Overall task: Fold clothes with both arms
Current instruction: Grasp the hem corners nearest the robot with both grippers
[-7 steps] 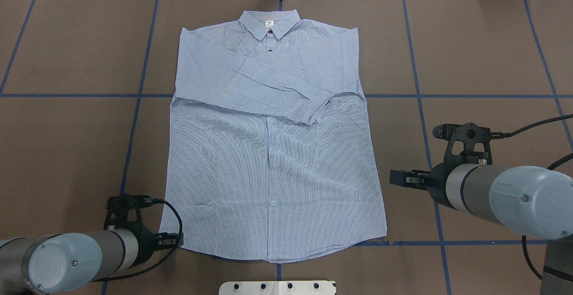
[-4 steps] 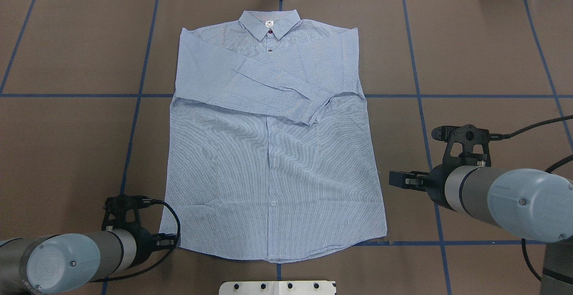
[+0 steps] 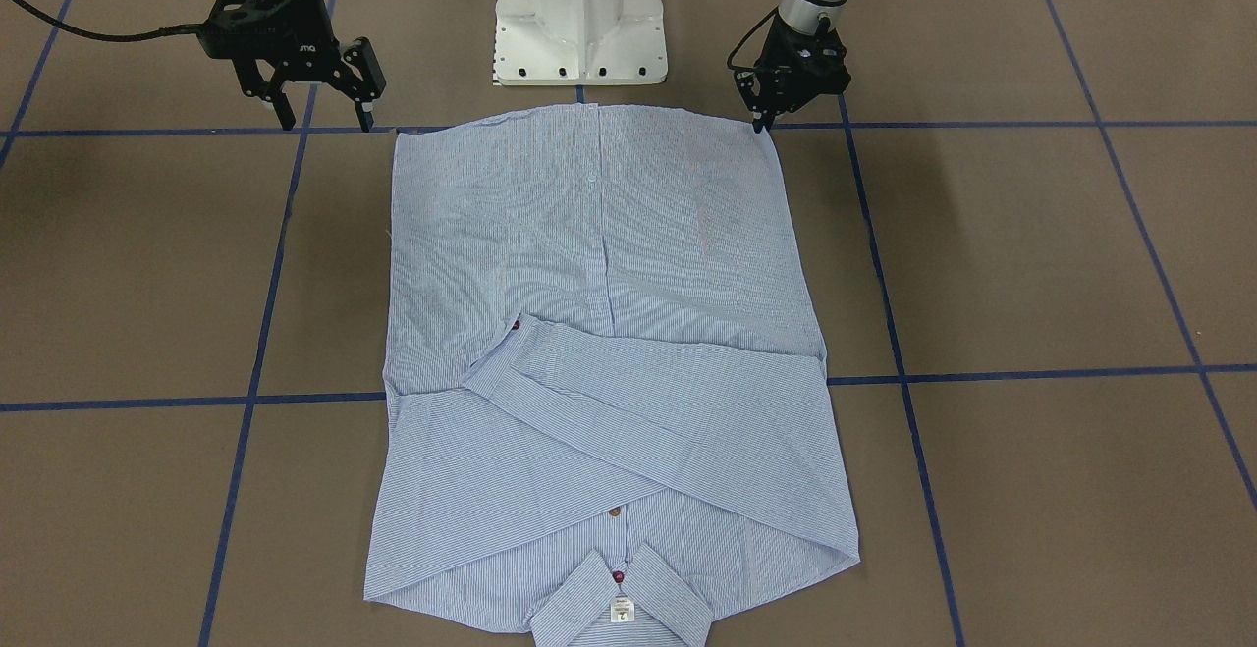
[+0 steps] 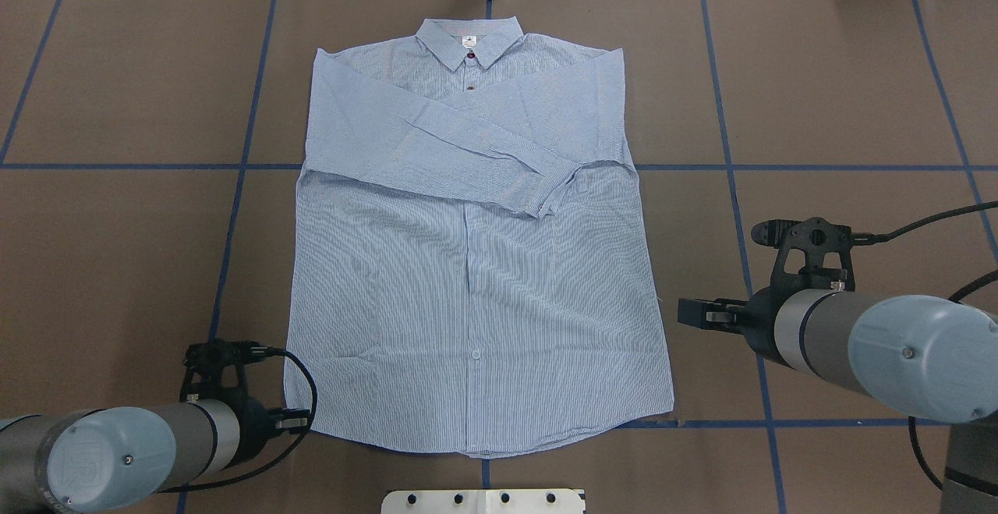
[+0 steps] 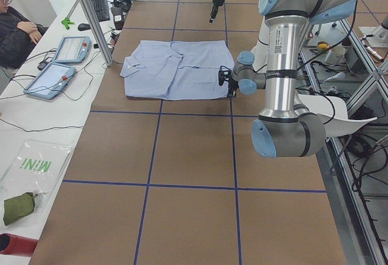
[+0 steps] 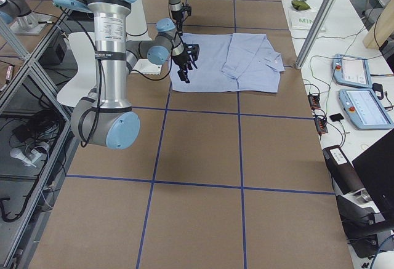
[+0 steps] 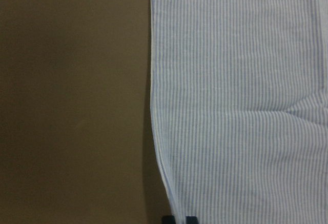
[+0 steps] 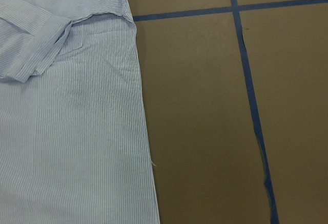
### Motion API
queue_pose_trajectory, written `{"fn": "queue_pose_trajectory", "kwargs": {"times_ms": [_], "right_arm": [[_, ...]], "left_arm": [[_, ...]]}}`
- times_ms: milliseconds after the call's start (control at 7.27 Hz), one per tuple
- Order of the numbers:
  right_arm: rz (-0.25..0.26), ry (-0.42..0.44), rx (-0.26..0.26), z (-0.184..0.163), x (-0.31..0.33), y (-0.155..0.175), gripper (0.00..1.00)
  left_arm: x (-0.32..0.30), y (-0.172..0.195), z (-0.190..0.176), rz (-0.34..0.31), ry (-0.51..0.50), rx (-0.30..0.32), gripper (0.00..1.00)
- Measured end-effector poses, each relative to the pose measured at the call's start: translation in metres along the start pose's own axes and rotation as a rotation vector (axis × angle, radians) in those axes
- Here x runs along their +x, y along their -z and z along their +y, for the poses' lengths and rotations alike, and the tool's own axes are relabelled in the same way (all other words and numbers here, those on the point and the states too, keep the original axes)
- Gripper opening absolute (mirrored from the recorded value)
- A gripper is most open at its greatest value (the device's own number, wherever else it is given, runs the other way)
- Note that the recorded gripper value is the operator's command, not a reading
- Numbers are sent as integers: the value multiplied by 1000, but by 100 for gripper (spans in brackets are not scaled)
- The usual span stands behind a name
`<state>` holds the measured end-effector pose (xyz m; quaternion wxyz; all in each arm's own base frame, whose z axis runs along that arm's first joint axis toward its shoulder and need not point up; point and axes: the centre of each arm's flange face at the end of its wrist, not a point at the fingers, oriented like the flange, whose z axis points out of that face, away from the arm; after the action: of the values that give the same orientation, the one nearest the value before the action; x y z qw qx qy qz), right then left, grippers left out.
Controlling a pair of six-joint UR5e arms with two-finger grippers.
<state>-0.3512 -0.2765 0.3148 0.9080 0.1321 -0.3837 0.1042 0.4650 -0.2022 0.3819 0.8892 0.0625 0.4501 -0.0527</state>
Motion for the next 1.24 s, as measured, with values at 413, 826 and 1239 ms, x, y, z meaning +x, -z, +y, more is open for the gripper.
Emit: {"fn": "queue_pose_trajectory", "kwargs": {"times_ms": [413,826,1239], "right_arm": [[-48,-37,-3,14,24,-10,100],[-47,-123,42,63,24,-34,78],[-33,-239,49,107,-2,-61,67]], "left_arm": [[2,2,0,7,0,5,0],[4,5,-1,14,3,11,0],[5,7,-4,19,4,43,0]]}}
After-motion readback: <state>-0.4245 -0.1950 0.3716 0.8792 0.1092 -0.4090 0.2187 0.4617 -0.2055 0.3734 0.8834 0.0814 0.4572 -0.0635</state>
